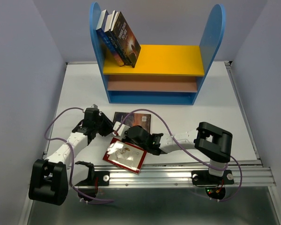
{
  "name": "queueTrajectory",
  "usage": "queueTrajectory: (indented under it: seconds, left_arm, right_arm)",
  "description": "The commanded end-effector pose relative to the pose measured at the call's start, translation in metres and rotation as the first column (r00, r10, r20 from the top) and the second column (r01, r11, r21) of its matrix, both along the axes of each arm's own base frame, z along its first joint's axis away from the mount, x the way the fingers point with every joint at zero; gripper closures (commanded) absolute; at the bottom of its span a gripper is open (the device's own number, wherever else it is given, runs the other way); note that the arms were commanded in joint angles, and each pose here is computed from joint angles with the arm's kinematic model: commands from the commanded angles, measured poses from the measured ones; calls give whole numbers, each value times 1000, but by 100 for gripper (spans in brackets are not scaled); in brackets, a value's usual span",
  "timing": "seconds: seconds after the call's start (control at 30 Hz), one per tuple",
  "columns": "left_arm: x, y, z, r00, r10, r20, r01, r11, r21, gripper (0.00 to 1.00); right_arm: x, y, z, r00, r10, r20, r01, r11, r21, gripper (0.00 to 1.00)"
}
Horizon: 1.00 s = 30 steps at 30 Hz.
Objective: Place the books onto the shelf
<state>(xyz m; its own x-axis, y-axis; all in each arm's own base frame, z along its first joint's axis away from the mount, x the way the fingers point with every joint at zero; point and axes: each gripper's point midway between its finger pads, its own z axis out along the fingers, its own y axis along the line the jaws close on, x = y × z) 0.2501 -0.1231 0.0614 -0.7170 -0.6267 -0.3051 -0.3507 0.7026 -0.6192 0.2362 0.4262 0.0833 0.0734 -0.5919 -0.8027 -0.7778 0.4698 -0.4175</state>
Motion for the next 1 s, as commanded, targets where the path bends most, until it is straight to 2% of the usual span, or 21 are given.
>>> queueTrajectory:
  seconds: [0.0, 0.03, 0.07, 0.13, 0.17, 0.2, 0.3, 0.33, 0.43, 0.5, 0.73, 0.83, 0.97]
  left_arm:
    - [6, -5, 6, 999, -27, 41, 28, 999, -23, 78]
    - [7, -6, 8, 999, -26, 48, 27, 999, -25, 92]
    - [7, -6, 9, 999, -26, 48, 28, 999, -28, 100]
    - [11, -7, 19, 997, -13, 78, 16, 999, -45, 100]
    - [12, -7, 21, 996, 1, 86, 3, 999, -47, 100]
    - [14, -8, 29, 994, 11, 110, -4, 998, -66, 100]
    - [17, -10, 47, 986, 22, 164, -8, 996, -87, 100]
    - [17, -11, 51, 984, 26, 174, -10, 996, -93, 100]
    - [17, -10, 54, 983, 29, 184, -12, 996, -91, 100]
    - [17, -11, 56, 983, 19, 183, -3, 996, -88, 100]
    - [14, -13, 57, 983, -11, 182, 25, 997, -75, 100]
    - [13, -14, 63, 980, -17, 196, 32, 997, -74, 100]
    - [14, -14, 71, 977, -18, 213, 36, 996, -79, 100]
  right_arm:
    - [13, 7, 36, 998, -48, 49, 43, 994, 98, 99]
    - [12, 7, 36, 998, -43, 45, 38, 994, 98, 99]
    - [9, 9, 34, 999, -21, 40, 17, 995, 93, 99]
    - [7, 10, 32, 999, 2, 41, -5, 997, 77, 99]
    - [5, 10, 30, 999, 18, 36, -20, 997, 69, 96]
    - [4, 11, 29, 999, 27, 37, -29, 998, 61, 77]
    - [0, 12, 26, 997, 62, 36, -64, 997, 39, 55]
    - [0, 12, 25, 996, 75, 41, -77, 997, 26, 39]
    - [-2, 16, 28, 996, 88, 33, -89, 996, 33, 27]
    - [2, 15, 30, 997, 64, 39, -66, 997, 36, 23]
    - [31, 10, 33, 986, -92, 143, 88, 996, 35, 22]
    - [47, 5, 31, 976, -148, 157, 143, 989, 43, 30]
    - [45, 13, 21, 983, -112, 149, 109, 994, 26, 39]
